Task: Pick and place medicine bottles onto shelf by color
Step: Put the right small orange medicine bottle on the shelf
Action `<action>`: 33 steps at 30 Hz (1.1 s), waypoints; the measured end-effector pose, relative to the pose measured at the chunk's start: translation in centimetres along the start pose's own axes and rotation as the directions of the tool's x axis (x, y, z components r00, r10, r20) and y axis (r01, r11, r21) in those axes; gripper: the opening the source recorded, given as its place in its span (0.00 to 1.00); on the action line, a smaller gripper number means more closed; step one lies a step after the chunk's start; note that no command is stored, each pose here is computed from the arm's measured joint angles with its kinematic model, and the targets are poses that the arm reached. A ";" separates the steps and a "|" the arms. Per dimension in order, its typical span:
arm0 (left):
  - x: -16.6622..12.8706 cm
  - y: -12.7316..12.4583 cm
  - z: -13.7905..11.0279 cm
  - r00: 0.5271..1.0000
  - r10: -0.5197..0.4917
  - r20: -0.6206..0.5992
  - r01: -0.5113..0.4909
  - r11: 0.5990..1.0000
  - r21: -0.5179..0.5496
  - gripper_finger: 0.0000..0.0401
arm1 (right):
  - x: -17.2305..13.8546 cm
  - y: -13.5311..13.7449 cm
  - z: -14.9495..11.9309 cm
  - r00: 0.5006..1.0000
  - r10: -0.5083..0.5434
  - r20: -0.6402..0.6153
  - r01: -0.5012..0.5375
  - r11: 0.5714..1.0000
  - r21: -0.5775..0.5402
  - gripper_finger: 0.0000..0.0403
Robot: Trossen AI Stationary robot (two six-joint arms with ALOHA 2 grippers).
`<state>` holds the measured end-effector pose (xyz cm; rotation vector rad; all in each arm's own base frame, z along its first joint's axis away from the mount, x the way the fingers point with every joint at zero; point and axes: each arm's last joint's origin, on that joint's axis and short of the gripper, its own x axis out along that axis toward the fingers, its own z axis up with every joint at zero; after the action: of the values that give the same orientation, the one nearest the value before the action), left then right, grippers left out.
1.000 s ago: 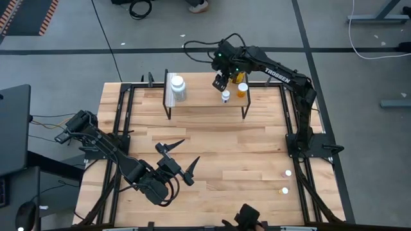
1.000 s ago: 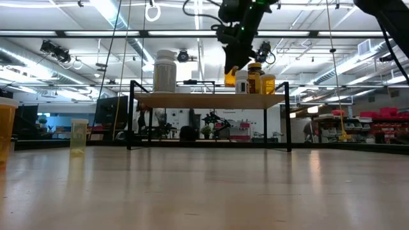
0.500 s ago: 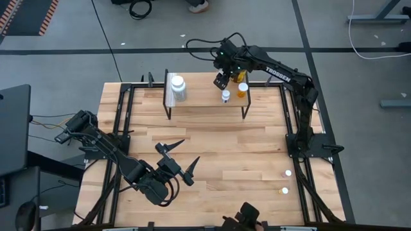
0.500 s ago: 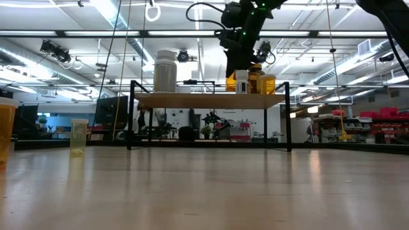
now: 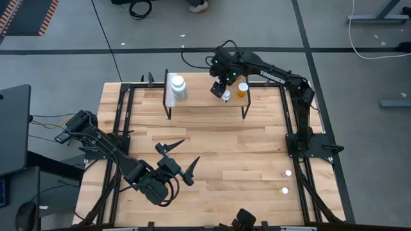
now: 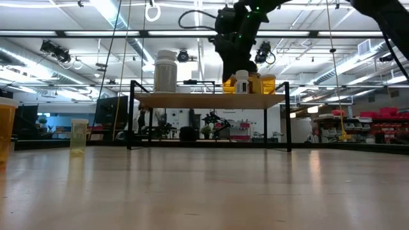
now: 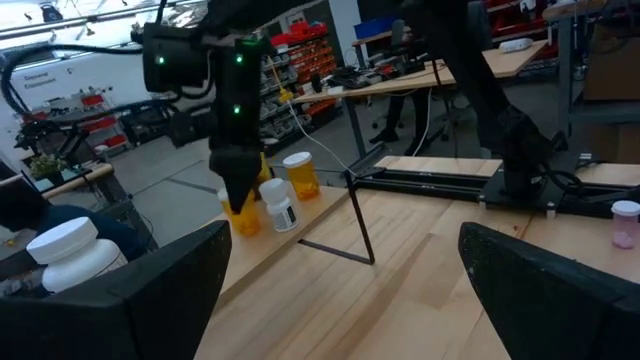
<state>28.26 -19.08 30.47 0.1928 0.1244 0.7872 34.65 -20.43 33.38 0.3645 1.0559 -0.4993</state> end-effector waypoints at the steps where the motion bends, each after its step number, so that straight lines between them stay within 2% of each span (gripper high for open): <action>1: 0.0 0.0 0.0 1.000 0.000 0.000 0.000 1.000 -0.001 1.00 | 0.0 0.2 -0.1 1.000 0.006 0.005 -0.006 1.000 -0.002 0.57; 7: 0.0 0.0 0.0 1.000 -0.002 0.000 0.002 1.000 -0.004 1.00 | 1.1 0.4 -0.3 1.000 -0.004 0.017 0.005 1.000 -0.025 0.57; 27: -0.2 0.0 0.0 1.000 -0.005 0.001 0.005 1.000 -0.001 1.00 | 0.2 -0.3 -0.3 0.999 -0.023 0.043 0.025 0.999 -0.045 0.57; 33: -0.2 0.0 0.0 1.000 -0.004 0.001 0.004 1.000 -0.001 1.00 | -0.2 -0.3 -0.3 0.998 -0.022 0.052 0.024 0.999 -0.045 0.64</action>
<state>28.18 -19.21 30.48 0.1916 0.1232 0.7827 34.17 -20.44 33.39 0.2975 1.0209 -0.5018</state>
